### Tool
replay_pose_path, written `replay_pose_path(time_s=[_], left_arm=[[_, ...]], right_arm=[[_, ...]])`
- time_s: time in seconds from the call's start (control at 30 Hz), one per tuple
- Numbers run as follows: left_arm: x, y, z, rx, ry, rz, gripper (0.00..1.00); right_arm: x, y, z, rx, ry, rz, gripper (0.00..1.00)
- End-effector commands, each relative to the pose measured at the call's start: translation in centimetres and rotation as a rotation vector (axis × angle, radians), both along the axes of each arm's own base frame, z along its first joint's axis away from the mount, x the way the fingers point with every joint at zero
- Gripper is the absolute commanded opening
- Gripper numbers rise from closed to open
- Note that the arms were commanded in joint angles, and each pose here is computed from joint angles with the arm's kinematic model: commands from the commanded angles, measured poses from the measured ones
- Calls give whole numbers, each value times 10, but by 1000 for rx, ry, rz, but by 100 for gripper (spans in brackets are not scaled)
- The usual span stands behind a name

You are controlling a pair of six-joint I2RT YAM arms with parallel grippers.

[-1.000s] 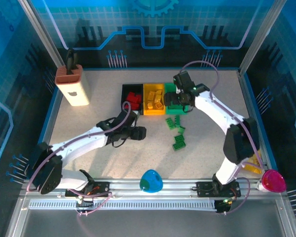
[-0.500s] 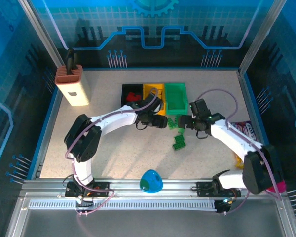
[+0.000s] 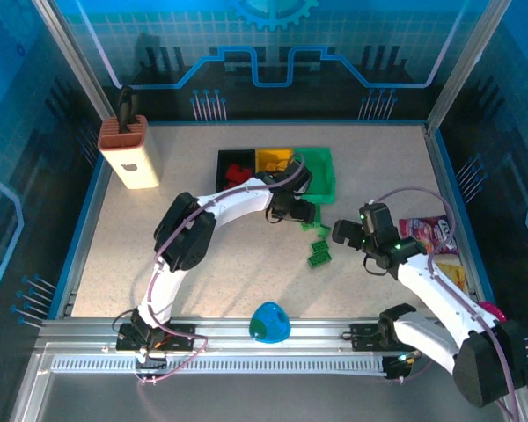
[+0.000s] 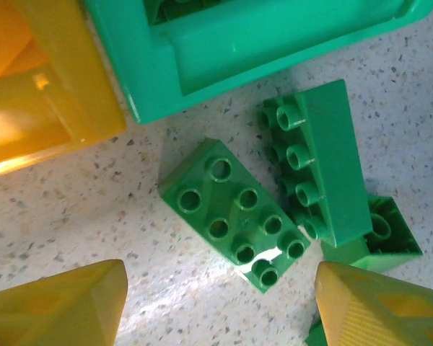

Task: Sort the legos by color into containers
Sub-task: Pick up the lego from the center of the table.

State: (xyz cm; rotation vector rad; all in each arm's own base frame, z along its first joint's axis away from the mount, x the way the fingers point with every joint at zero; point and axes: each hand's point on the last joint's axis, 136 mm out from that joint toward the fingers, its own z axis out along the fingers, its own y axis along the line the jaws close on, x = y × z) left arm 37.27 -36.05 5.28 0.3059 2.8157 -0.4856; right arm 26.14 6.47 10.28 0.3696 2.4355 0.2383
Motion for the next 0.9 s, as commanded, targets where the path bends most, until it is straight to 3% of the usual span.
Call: replay_pose_path(time_s=[0.0, 0.43, 0.6, 0.73, 0.87], left_arm=[[0, -3, -8, 34, 32, 34, 70], [8, -7, -35, 125, 37, 73, 64], [5, 7, -41, 208, 23, 70, 52], [-4, 20, -44, 235, 21, 76, 50], [-15, 33, -41, 233, 12, 88, 37]], right_arm=[[-2, -4, 6, 38, -37, -32, 100], [-7, -7, 20, 43, -79, -38, 100], [-7, -7, 18, 53, -79, -40, 100], [-8, -7, 16, 55, -75, -43, 100], [-9, -6, 13, 65, -79, -47, 100]])
